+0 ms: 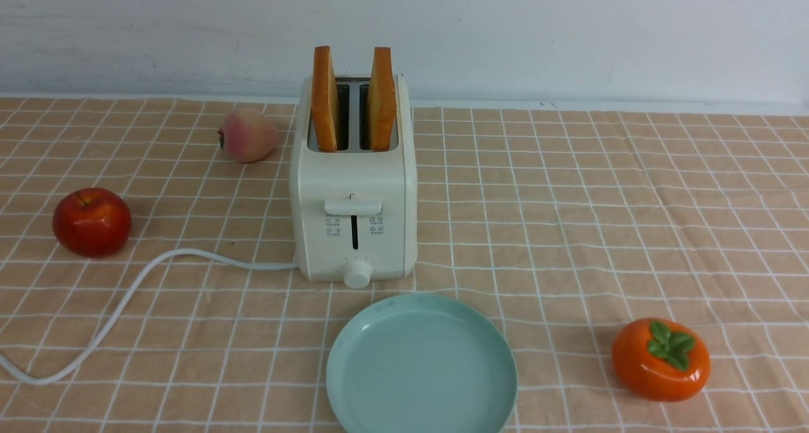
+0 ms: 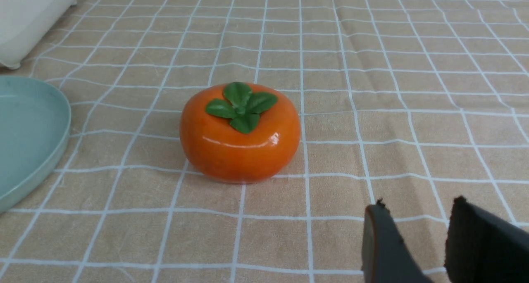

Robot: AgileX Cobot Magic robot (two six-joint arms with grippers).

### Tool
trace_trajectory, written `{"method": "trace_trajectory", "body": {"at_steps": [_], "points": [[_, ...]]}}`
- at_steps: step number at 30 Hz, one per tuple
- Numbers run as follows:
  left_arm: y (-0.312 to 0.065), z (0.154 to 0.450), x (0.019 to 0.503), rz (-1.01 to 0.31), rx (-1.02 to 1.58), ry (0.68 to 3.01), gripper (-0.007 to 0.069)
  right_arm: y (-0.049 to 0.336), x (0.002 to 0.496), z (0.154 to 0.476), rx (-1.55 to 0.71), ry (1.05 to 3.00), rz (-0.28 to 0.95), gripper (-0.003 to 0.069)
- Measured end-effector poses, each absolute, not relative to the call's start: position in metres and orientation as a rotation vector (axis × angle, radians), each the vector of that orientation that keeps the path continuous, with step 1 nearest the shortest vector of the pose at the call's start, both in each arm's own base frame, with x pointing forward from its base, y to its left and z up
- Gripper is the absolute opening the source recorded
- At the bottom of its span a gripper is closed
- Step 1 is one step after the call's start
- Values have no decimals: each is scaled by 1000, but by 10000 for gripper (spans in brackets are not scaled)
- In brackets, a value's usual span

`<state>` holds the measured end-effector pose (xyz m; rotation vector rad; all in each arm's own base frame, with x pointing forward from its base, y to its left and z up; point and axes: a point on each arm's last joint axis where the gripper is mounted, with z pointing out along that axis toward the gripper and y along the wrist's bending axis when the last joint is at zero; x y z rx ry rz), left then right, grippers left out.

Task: Take toasted bread from bread machine on light coffee tablecloth place on plate.
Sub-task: 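Grasp the toast slice in the toaster and pull it up out of the slot with the right gripper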

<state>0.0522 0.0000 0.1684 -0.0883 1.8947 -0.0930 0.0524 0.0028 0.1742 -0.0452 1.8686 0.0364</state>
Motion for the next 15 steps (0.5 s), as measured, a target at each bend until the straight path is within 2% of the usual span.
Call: {"method": "trace_trajectory", "body": {"at_steps": [15], "points": [[2,169,52,-30,-49,1893,238,3,52,174,-46,1867,36,240]]}}
